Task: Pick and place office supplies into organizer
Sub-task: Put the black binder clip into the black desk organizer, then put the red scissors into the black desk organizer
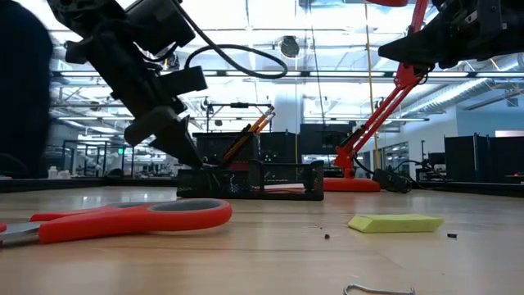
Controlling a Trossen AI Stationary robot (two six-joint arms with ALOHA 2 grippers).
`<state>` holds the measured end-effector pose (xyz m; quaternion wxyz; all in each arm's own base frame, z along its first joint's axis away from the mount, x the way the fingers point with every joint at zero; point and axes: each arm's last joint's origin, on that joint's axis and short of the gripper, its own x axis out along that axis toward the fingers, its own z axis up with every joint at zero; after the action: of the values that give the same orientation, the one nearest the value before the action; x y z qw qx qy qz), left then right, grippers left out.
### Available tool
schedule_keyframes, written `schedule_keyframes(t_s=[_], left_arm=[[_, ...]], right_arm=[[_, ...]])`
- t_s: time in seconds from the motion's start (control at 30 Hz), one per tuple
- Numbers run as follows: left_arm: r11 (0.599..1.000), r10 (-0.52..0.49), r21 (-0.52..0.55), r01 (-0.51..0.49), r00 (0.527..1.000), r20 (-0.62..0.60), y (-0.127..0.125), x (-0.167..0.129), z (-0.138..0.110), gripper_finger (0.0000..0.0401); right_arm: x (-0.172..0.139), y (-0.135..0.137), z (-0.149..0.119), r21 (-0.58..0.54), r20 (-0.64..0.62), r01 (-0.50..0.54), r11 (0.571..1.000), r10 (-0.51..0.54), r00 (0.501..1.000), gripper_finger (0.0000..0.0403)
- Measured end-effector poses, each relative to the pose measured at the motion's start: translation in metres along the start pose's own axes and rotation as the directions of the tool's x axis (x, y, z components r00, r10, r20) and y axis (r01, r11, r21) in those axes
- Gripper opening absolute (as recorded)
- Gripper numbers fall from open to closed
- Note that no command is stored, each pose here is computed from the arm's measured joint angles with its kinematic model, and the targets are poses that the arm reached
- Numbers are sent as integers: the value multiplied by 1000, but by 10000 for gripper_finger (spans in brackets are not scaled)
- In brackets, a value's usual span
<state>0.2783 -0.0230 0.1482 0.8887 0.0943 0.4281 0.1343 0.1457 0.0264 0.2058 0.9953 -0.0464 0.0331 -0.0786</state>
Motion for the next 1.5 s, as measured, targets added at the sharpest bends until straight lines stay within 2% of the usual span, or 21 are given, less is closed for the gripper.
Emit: schedule_keyframes(t_s=[0.33,0.57,0.73,0.83,0.97,1.07,1.2,1.33,1.5], left_arm=[[999,-41,-14,41,999,0,-1,0,0,50],[999,-35,-11,35,999,10,-1,0,1,89],[998,-45,42,42,996,80,-2,-6,9,115],[996,-25,90,14,992,123,-1,-17,17,133],[997,-4,74,-12,976,218,-1,-42,35,150],[996,-89,37,82,944,319,-7,-66,51,153],[962,-269,79,260,878,396,-18,-95,57,145],[932,-339,31,361,840,423,-31,-114,54,125],[905,-394,1,424,839,375,-62,-116,43,97]], right_arm=[[0,0,0,1,0,-3,1000,3,1000,0],[0,0,0,8,0,-4,1000,4,1000,0],[0,0,0,6,0,-4,1000,4,1000,0],[0,0,0,3,0,-4,1000,4,1000,0],[0,0,0,3,0,-4,1000,4,1000,0],[0,0,0,-1,-3,-4,1000,4,1000,0],[1,1,-1,1,-9,-5,1000,5,1000,0],[1,1,-2,1,-15,-6,1000,6,1000,0],[2,1,-2,9,-13,-6,1000,7,1000,0]])
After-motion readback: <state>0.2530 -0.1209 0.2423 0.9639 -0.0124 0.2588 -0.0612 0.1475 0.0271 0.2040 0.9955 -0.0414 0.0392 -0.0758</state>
